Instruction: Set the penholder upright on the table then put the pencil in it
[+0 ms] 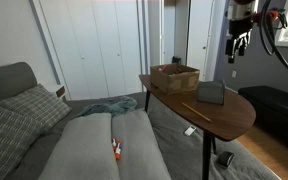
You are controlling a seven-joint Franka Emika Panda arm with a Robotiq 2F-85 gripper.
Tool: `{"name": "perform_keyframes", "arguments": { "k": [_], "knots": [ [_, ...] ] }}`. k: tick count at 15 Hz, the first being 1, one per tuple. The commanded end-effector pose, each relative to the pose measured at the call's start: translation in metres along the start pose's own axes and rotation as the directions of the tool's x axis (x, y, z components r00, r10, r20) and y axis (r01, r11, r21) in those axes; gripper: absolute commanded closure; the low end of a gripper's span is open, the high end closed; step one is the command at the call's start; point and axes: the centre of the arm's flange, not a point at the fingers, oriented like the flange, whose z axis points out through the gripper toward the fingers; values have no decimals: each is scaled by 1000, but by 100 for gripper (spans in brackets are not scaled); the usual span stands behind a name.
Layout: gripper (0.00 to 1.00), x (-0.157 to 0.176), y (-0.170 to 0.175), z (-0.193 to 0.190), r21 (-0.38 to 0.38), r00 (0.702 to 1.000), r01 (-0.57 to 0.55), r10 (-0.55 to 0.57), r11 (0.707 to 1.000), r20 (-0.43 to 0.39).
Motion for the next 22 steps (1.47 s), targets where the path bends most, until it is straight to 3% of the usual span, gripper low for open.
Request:
{"name": "perform_keyframes", "arguments": {
  "k": [1, 7, 9, 12, 18, 20, 22],
  "knots": [
    [0, 0, 0, 0, 0, 1000, 0, 0, 1000, 0],
    [0, -3, 3, 3, 22, 1000, -6, 5, 1000, 29],
    [0, -9, 6, 18, 168, 999, -41, 40, 985, 11],
    [0, -24, 14, 47, 311, 991, -121, 131, 943, -12],
    [0, -34, 17, 84, 562, 949, -226, 309, 796, -55],
    [0, -32, 17, 94, 644, 932, -245, 360, 725, -50],
    [0, -30, 16, 108, 719, 912, -283, 410, 634, -3]
  ]
}}
